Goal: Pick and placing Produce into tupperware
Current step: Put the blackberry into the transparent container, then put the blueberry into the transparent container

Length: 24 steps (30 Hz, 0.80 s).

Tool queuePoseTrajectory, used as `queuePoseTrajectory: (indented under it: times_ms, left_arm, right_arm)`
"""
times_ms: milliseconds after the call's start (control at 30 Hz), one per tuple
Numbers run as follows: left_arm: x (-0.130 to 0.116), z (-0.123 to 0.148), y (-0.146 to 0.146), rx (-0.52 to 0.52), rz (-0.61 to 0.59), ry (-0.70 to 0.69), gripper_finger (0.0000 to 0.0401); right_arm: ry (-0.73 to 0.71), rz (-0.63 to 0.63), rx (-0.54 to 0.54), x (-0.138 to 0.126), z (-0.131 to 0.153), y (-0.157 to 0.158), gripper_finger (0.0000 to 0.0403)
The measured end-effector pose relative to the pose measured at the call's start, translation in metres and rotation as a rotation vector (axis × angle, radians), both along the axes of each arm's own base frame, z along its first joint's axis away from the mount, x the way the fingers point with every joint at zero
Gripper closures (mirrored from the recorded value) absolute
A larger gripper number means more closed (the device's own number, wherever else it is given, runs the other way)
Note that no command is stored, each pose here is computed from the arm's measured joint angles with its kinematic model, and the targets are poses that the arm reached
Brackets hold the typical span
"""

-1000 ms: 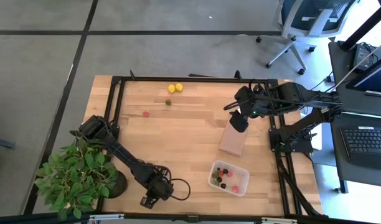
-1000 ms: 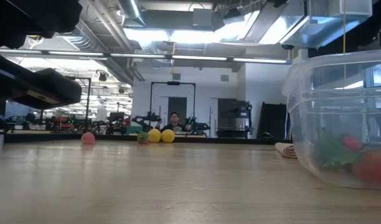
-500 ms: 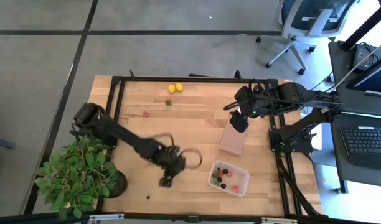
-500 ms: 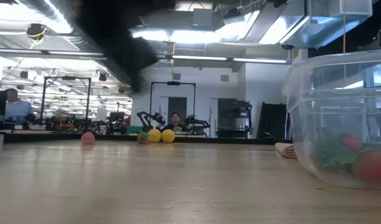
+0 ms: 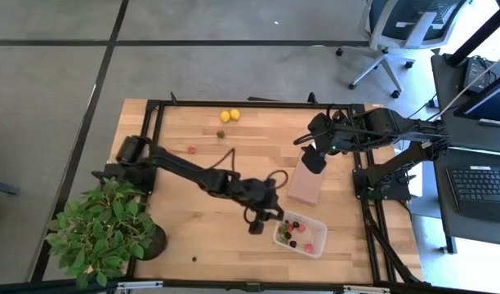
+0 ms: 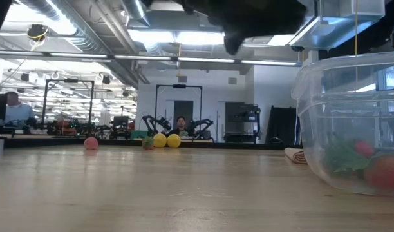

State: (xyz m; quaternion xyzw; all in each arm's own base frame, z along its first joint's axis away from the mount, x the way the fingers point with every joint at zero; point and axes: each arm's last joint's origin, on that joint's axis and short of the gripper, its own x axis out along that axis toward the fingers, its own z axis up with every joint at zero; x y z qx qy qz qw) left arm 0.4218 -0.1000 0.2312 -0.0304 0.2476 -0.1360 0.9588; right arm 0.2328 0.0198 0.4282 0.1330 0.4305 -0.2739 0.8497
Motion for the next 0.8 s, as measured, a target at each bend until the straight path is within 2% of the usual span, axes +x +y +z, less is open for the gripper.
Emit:
queuePoseTrajectory:
  times_ms: [133, 300, 533, 800]
  left_arm:
    - [0.017, -0.017, -0.009, 0.014, -0.051, 0.022, 0.0309]
    - [0.029, -0.023, -0.023, -0.001, -0.108, 0.015, 0.0312]
    - [0.030, -0.026, -0.015, 0.020, -0.066, 0.045, 0.0259]
    - [0.027, -0.025, -0.016, 0.011, -0.156, 0.058, 0.0210]
  right_arm:
    - [0.001, 0.000, 0.000, 0.000, 0.000, 0.000, 0.0102]
    - [0.002, 0.000, 0.000, 0.000, 0.000, 0.000, 0.0102]
    - [0.007, -0.001, -0.001, -0.001, 0.000, 0.000, 0.0102]
    - [0.012, -0.001, -0.001, -0.001, -0.001, 0.000, 0.0102]
